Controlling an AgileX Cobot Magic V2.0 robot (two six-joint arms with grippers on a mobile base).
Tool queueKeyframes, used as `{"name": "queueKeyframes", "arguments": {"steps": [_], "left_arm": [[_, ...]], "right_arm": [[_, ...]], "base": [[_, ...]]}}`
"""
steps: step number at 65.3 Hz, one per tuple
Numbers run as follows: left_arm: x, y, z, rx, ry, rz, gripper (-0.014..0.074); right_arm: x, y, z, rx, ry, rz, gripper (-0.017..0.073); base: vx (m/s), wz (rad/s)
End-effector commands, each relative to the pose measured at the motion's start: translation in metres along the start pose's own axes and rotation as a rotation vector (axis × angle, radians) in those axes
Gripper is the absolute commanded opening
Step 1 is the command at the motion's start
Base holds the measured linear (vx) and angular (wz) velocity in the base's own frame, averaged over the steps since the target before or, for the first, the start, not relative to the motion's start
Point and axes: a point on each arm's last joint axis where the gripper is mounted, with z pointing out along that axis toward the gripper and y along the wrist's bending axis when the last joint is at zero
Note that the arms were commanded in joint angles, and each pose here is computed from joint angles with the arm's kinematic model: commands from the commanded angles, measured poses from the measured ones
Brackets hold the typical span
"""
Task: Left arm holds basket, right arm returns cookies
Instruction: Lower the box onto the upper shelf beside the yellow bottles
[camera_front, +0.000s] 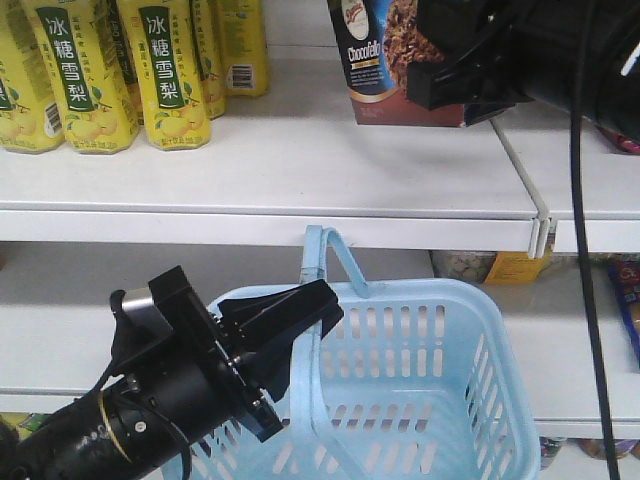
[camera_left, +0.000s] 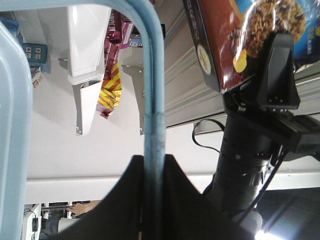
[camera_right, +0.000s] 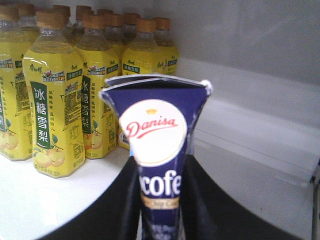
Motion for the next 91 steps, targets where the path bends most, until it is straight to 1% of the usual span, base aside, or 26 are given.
{"name": "queueKeyframes", "arguments": {"steps": [1, 6, 9, 18, 26, 33, 38, 53, 69, 83, 91], "left_arm": [[0.001, -0.039, -0.001, 0.321, 0.008, -0.009, 0.0000], [0.001, -0.039, -0.001, 0.321, 0.008, -0.009, 0.0000], [0.001, -0.039, -0.001, 0.321, 0.008, -0.009, 0.0000], [0.001, -0.039, -0.001, 0.321, 0.008, -0.009, 0.0000], [0.001, -0.039, -0.001, 0.321, 0.008, -0.009, 0.0000], [0.001, -0.039, -0.001, 0.321, 0.008, -0.009, 0.0000], [0.001, -0.039, -0.001, 0.321, 0.008, -0.009, 0.0000], [0.001, -0.039, -0.001, 0.321, 0.008, -0.009, 0.0000], [0.001, -0.039, -0.001, 0.321, 0.008, -0.009, 0.0000], [0.001, -0.039, -0.001, 0.321, 0.008, -0.009, 0.0000], [0.001, -0.039, -0.001, 0.321, 0.008, -0.009, 0.0000]], "right_arm": [[-0.024, -0.005, -0.003, 0.031, -0.183, -0.022, -0.0004], [-0.022, -0.005, 0.004, 0.037, -0.191, -0.026, -0.0004], [-0.018, -0.008, 0.009, 0.051, -0.184, -0.026, -0.0004], [-0.009, -0.024, 0.020, 0.104, -0.162, 0.004, -0.0004], [-0.005, -0.037, 0.027, 0.149, -0.184, 0.035, -0.0004], [0.001, -0.041, 0.035, 0.163, -0.186, 0.038, -0.0004], [0.007, -0.042, 0.043, 0.164, -0.176, 0.030, -0.0004], [0.027, -0.042, 0.062, 0.162, -0.126, 0.035, -0.0004], [0.060, -0.040, 0.062, 0.170, -0.085, 0.038, -0.0003], [0.063, -0.040, 0.062, 0.170, -0.079, 0.036, 0.0001], [0.063, -0.040, 0.062, 0.170, -0.080, 0.036, 0.0023]], "base": [[0.00, 0.00], [0.00, 0.00], [0.00, 0.00], [0.00, 0.00], [0.00, 0.00], [0.00, 0.00], [0.00, 0.00], [0.00, 0.00], [0.00, 0.00], [0.00, 0.00], [0.00, 0.00]]}}
